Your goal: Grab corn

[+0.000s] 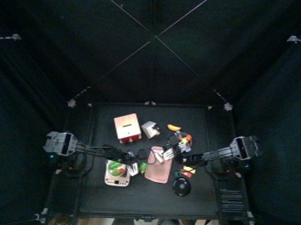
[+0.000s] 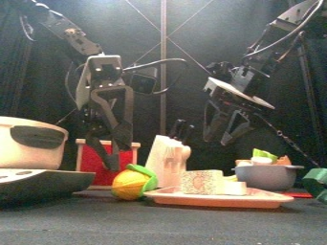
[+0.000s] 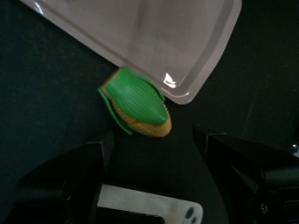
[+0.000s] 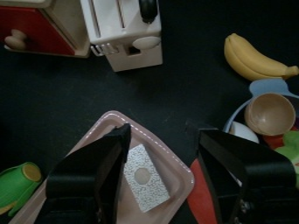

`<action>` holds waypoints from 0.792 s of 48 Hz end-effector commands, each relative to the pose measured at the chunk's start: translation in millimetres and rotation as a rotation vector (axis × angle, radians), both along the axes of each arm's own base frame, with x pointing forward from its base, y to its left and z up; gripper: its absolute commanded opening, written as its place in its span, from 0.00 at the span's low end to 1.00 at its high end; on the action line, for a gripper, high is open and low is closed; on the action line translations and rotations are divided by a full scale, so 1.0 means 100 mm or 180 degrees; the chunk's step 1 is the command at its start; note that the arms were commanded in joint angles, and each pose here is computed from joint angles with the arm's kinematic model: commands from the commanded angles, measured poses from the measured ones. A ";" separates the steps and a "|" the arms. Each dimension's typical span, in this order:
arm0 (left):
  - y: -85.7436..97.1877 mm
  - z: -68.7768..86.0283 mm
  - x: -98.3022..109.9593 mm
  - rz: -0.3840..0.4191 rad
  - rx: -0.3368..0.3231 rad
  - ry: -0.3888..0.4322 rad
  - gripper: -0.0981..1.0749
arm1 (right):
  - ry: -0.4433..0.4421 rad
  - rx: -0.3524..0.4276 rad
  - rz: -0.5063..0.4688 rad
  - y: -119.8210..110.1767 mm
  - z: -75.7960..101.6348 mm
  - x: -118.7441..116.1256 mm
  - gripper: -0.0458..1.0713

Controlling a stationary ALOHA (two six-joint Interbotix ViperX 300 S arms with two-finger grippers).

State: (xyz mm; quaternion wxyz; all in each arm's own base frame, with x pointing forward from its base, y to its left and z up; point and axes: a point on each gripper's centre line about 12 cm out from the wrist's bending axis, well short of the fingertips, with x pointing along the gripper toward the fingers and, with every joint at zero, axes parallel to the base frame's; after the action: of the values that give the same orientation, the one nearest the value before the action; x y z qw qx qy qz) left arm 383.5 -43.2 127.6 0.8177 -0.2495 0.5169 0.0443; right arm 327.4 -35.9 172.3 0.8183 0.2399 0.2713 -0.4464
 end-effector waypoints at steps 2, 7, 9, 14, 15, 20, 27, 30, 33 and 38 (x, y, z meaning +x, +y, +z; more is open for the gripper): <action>0.02 0.06 0.12 0.0010 0.0017 -0.0098 0.96 | -0.0059 -0.0004 0.0010 0.01 0.06 0.02 0.82; 0.10 -0.02 0.15 0.0105 0.0059 -0.0155 0.96 | -0.0041 -0.0003 0.0019 0.02 0.04 0.01 0.82; 0.12 -0.03 0.17 0.0128 0.0075 -0.0196 0.96 | -0.0034 -0.0007 0.0015 0.02 0.04 0.01 0.82; 0.16 -0.05 0.19 0.0177 0.0103 -0.0267 0.96 | -0.0026 -0.0013 0.0008 0.01 0.03 -0.01 0.82; 0.17 -0.05 0.19 0.0173 0.0112 -0.0277 0.96 | -0.0031 -0.0013 0.0008 0.01 0.04 -0.01 0.82; 0.20 -0.09 0.15 0.0133 0.0175 -0.0228 0.96 | -0.0031 -0.0013 0.0003 0.01 0.04 -0.01 0.82; 0.24 -0.13 0.13 0.0126 0.0224 -0.0210 0.95 | -0.0031 -0.0013 -0.0007 0.00 0.04 -0.01 0.82; 0.27 -0.15 0.13 0.0130 0.0241 -0.0205 0.93 | -0.0031 -0.0013 -0.0012 -0.01 0.04 -0.01 0.82; 0.30 -0.16 0.13 0.0145 0.0253 -0.0204 0.89 | -0.0034 -0.0011 -0.0015 -0.01 0.04 -0.01 0.82; 0.35 -0.15 0.14 0.0169 0.0271 -0.0218 0.81 | -0.0034 -0.0011 -0.0015 -0.01 0.04 -0.01 0.82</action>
State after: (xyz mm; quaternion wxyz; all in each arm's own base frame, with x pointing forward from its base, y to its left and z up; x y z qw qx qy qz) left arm 393.0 -14.7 104.5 0.8353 -0.2296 0.4936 0.0767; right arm 324.7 -36.0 167.4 0.8162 0.2343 0.2776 -0.4493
